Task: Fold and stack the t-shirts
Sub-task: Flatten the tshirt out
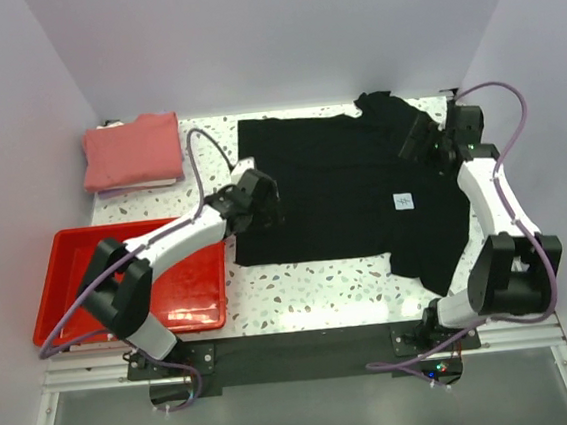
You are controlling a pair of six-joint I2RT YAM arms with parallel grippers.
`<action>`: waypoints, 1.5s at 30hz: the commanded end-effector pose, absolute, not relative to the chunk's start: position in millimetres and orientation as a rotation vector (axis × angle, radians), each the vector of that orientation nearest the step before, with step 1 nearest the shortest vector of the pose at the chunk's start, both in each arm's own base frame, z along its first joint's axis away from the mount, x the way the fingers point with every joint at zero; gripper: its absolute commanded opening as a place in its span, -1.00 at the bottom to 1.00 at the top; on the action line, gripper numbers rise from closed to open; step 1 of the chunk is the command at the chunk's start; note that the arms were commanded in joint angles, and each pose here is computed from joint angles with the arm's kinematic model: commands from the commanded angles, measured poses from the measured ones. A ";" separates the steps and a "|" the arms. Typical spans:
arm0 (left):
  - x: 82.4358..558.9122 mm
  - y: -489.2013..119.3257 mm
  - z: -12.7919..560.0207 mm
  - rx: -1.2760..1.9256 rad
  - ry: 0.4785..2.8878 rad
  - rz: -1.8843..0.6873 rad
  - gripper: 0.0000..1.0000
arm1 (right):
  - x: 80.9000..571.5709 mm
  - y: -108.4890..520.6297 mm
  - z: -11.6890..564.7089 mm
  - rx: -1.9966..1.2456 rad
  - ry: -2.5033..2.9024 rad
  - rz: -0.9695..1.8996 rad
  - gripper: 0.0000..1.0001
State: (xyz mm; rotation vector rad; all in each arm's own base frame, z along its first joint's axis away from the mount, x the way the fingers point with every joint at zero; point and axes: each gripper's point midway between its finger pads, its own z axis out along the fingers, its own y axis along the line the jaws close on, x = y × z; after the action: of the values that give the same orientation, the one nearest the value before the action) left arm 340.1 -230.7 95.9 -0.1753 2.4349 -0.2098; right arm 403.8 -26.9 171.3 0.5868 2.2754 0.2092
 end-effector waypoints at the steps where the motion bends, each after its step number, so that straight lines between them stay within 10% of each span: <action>1: 291.0 -212.9 77.2 -0.288 2.493 -0.178 1.00 | 383.4 -10.1 151.9 0.624 2.281 0.294 0.98; 14: 242.3 -213.6 46.6 -0.400 2.564 -0.244 0.40 | 359.0 0.5 151.2 0.579 2.290 0.341 0.98; 36: 234.4 -179.5 15.8 -0.598 2.599 0.050 0.29 | 359.4 2.0 142.0 0.581 2.311 0.350 0.98; 45: 244.7 -180.4 -0.5 -0.606 2.629 0.083 -0.12 | 359.5 -0.3 142.3 0.581 2.311 0.333 0.98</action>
State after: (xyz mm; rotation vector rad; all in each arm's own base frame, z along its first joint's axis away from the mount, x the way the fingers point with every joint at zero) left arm 248.4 -193.6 14.0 -0.5860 2.6160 -0.0106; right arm 355.4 -1.2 136.4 0.5939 2.3394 0.3226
